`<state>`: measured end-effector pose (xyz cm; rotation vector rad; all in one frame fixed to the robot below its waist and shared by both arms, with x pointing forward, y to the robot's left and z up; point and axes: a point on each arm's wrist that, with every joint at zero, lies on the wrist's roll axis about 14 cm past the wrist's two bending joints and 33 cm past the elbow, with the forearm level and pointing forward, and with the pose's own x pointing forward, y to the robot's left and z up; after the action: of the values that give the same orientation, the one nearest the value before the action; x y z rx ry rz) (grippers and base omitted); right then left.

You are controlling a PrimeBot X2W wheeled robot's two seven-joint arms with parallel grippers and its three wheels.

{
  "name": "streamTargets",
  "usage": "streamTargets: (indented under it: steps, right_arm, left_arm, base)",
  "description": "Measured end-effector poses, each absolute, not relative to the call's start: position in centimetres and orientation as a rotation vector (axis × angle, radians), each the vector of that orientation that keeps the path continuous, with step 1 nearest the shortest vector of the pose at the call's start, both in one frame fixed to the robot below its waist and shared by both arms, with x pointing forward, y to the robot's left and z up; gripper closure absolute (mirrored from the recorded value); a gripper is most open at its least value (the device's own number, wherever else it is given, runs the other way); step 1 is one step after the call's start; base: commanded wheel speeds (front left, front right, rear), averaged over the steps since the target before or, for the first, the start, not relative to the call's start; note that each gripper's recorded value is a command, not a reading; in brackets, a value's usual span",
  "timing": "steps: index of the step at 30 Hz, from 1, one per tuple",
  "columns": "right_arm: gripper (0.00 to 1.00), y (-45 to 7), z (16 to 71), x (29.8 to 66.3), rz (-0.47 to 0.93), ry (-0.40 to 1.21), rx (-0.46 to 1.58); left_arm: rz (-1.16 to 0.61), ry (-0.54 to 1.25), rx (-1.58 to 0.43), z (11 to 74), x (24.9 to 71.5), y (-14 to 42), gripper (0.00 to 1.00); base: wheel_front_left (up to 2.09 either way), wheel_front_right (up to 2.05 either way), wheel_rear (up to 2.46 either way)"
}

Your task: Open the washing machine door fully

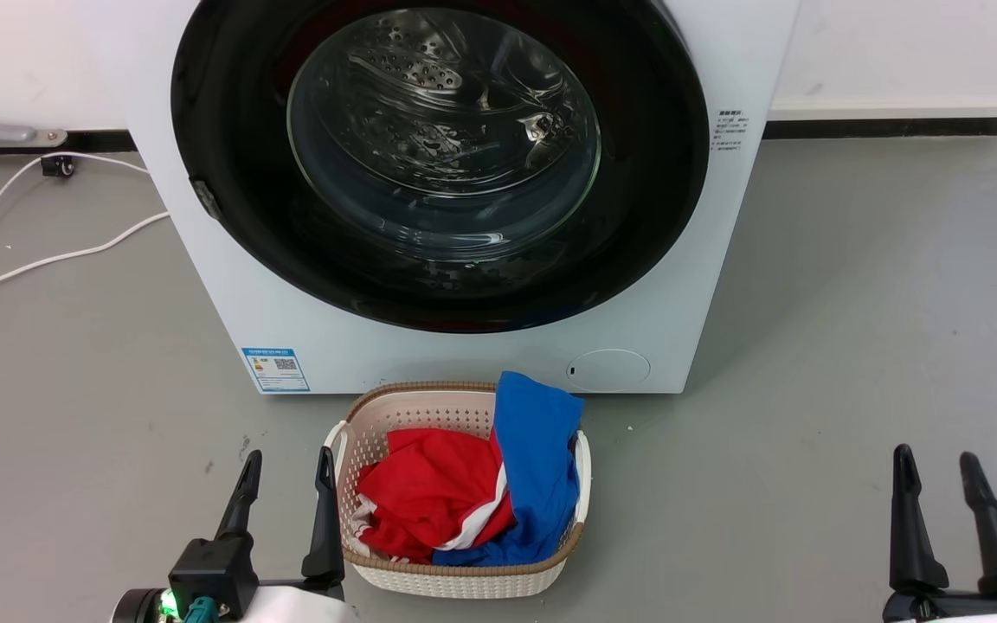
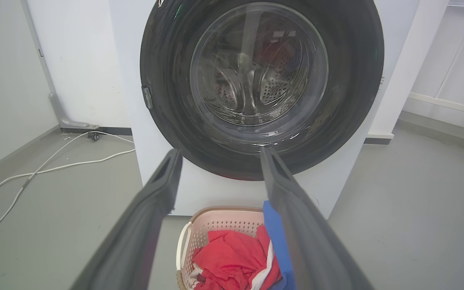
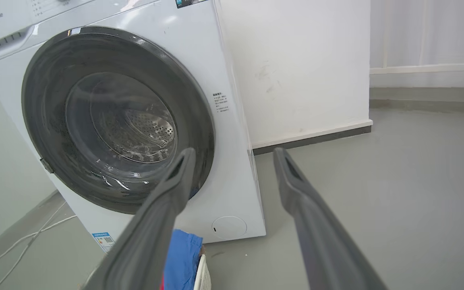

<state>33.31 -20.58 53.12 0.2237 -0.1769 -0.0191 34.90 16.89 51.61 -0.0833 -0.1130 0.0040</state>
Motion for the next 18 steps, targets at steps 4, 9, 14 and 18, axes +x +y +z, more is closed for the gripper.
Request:
streamTargets:
  steps: [4,9,14,18]
  right_arm:
    - [0.00,-21.3,52.9,33.5,-0.059,-0.191,0.436]
    - [0.00,-20.9,52.3,33.7,-0.081,-0.195,0.777]
    - [0.00,-21.0,52.7,33.7,-0.101,-0.228,1.063]
    - [0.00,-21.4,52.9,33.6,-0.121,-0.249,1.240]
  left_arm:
    - [0.004,-0.114,-0.083,51.6,34.9,16.9,0.00]
    - [0.006,-0.115,-0.083,51.7,34.8,17.0,0.00]
    - [0.007,-0.114,-0.086,51.6,34.8,17.0,0.00]
    - [0.009,-0.113,-0.090,51.6,34.7,17.0,0.00]
  base:
    - [0.00,0.00,0.00]
    - [0.00,0.00,0.00]
    - [0.00,0.00,0.00]
    - [0.00,0.00,0.00]
